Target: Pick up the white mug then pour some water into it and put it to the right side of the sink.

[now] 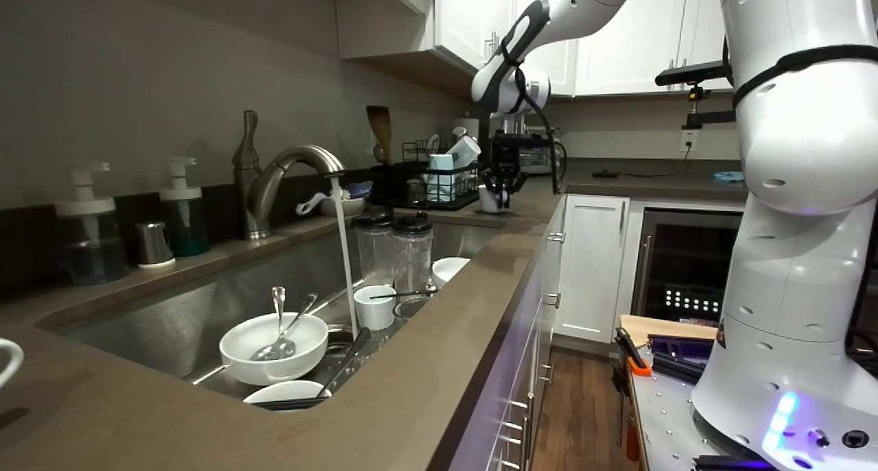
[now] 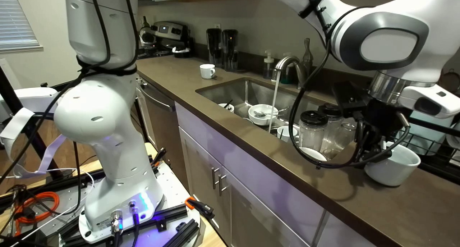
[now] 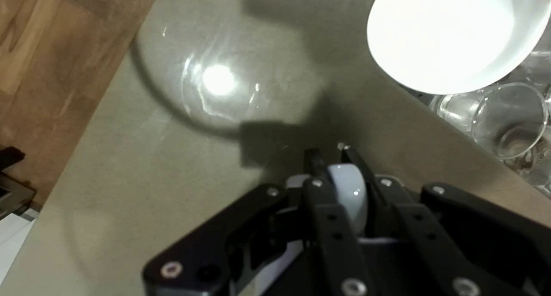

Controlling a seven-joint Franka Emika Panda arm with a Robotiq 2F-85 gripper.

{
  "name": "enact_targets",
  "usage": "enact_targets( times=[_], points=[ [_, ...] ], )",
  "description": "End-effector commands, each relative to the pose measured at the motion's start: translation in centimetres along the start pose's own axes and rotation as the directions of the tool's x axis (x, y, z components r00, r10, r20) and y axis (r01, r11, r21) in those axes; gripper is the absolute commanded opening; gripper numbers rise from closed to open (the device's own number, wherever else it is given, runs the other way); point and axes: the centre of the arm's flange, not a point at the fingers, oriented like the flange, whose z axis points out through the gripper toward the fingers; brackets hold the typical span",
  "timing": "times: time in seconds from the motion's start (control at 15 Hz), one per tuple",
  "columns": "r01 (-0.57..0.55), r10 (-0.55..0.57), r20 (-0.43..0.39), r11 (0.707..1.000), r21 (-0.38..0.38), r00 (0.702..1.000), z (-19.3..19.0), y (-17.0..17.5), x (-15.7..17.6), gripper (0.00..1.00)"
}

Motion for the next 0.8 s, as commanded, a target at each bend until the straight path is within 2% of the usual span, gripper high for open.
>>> enact_targets(
  times=[0.0,0.4,0.47,0.53,0.6,0.67,0.73],
  points=[
    [-0.023,0.023,0.023,1.0,0.014,0.999,0.9,-0.8,0.8,0.12],
    [-0.019,0.019,0.025,1.0,0.018,1.0,0.9,-1.2,1.0,0.19],
    [-0.018,0.018,0.031,1.0,0.017,0.999,1.1,-1.3,0.9,0.23],
    [-0.017,0.016,0.036,1.0,0.017,0.999,1.3,-1.4,1.0,0.23],
    [-0.015,0.015,0.04,1.0,0.016,0.999,1.6,-1.5,0.9,0.3],
    [-0.012,0.012,0.048,1.0,0.016,0.999,1.8,-1.6,0.9,0.29],
    [-0.008,0.007,0.052,1.0,0.016,0.999,1.9,-1.7,0.7,0.35]
  ],
)
